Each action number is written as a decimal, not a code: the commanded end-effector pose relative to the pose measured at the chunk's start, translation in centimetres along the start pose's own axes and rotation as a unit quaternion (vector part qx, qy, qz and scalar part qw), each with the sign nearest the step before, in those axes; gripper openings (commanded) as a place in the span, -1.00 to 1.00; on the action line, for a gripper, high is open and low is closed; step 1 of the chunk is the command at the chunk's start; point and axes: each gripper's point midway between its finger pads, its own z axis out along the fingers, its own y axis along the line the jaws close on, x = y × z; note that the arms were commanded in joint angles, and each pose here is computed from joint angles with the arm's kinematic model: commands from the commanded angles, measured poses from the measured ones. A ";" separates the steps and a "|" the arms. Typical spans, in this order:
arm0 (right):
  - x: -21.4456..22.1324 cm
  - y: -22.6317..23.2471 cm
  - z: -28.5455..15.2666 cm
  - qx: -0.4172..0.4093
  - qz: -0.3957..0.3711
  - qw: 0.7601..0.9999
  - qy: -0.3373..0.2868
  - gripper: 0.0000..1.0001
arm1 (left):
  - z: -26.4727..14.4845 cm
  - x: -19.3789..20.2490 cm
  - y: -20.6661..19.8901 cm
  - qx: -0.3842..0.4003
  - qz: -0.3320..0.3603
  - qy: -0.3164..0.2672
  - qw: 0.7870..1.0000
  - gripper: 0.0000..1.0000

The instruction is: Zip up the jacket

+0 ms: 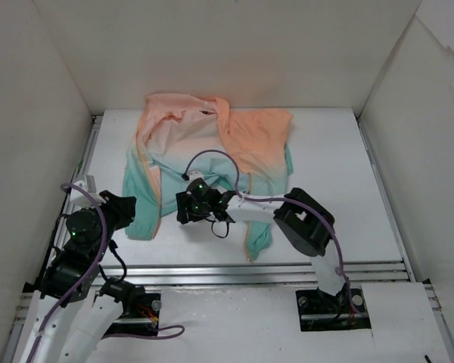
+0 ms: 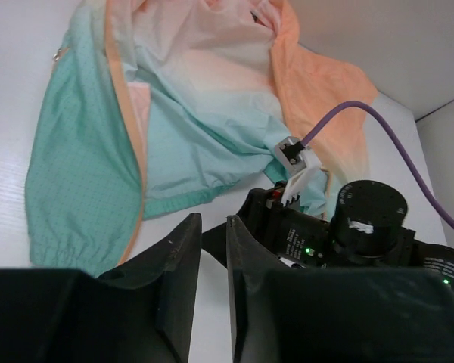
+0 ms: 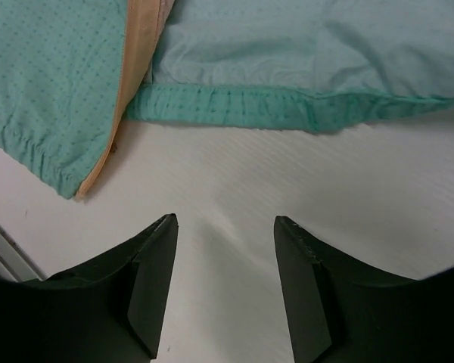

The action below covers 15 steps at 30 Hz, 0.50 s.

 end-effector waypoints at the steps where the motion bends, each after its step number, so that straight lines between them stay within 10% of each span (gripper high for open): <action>1: -1.8 3.8 2.0 -0.060 0.027 0.997 -0.028 0.02 | -1.1 -0.8 1.1 -0.024 0.009 -0.016 1.000 -0.64; 15: 1.7 8.6 7.0 -0.124 0.071 0.990 0.010 -0.10 | -0.3 -0.1 0.3 -0.004 0.003 -0.006 1.000 -0.61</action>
